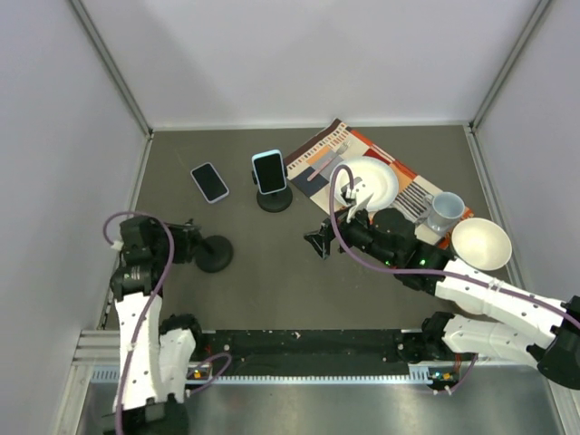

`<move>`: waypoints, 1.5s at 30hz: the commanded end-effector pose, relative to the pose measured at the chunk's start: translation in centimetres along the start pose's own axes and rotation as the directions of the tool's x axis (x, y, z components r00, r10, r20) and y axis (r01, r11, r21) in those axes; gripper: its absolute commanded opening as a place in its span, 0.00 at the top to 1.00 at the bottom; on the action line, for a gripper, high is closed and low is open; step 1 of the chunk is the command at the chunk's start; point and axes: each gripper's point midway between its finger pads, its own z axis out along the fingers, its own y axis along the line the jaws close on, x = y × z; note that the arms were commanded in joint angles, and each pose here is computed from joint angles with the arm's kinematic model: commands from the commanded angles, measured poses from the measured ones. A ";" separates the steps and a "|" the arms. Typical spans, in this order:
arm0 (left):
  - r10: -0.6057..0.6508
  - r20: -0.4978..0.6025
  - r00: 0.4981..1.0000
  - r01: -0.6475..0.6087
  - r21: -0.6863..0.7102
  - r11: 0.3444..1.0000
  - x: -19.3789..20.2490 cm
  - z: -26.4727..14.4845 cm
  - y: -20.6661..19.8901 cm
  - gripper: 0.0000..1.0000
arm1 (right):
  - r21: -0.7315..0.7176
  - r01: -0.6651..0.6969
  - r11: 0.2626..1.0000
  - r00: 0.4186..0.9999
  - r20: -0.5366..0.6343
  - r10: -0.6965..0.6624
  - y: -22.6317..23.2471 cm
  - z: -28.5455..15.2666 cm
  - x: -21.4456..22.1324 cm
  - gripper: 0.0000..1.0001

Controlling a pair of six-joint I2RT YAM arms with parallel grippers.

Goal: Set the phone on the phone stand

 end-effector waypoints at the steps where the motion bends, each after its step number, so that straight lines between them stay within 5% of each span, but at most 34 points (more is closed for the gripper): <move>1: -0.068 -0.075 0.995 0.075 0.091 0.993 4.2 -0.9 -3.0 1.00 | 0.002 0.003 1.000 0.999 0.044 -0.003 -0.2 0.3 -0.9 0.01; 11: 0.011 -0.182 0.983 0.003 0.079 0.997 13.5 0.0 -4.1 1.00 | 0.024 0.009 1.000 0.999 0.041 -0.009 -0.6 0.3 -0.7 0.01; 12: 0.024 -0.207 0.978 -0.007 0.084 0.996 14.4 0.0 -4.2 0.92 | 0.025 0.013 1.000 0.999 0.041 -0.014 -0.6 0.3 -0.8 0.01; 13: 0.031 -0.213 0.976 -0.013 0.084 0.996 14.9 0.2 -4.4 0.66 | 0.032 0.015 0.999 0.999 0.040 -0.016 -0.8 0.3 -0.7 0.01; 15: 0.060 -0.196 0.979 -0.035 0.130 0.991 15.1 -0.2 -5.2 0.41 | 0.039 0.018 0.999 0.999 0.036 -0.020 -0.9 0.4 -0.6 0.01; 16: 0.071 -0.191 0.979 -0.040 0.163 0.986 15.0 -0.7 -5.8 0.18 | 0.039 0.018 0.999 0.999 0.036 -0.020 -0.9 0.4 -0.6 0.01; 20: 0.146 -0.168 0.975 -0.100 0.255 0.962 14.2 -2.6 -7.2 0.02 | 0.001 0.026 1.000 0.999 0.024 -0.026 -0.3 0.8 -0.1 0.01; 26: 0.276 -0.113 0.954 -0.220 0.359 0.907 12.4 -5.1 -5.5 0.02 | -0.114 0.032 0.993 0.999 -0.016 -0.034 1.6 2.1 1.3 0.05; 31: 0.324 0.110 0.940 -0.334 0.505 0.796 7.1 -9.5 -4.6 0.02 | -0.198 0.023 0.980 1.000 -0.013 -0.027 3.8 3.7 1.6 0.23; 36: 0.371 0.284 0.884 -0.466 0.489 0.737 3.1 -12.8 -4.2 0.02 | -0.257 0.036 0.966 0.996 -0.066 -0.055 8.0 6.2 2.3 0.20; 40: 0.515 0.298 0.804 -0.595 0.371 0.713 2.7 -13.1 -4.2 0.02 | -0.267 -0.002 0.964 0.996 -0.087 -0.022 9.3 8.7 2.3 0.13; 45: 0.642 0.241 0.728 -0.684 0.314 0.658 4.5 -12.1 -5.1 0.02 | -0.292 0.027 0.956 0.996 -0.078 -0.052 10.3 11.3 2.0 0.18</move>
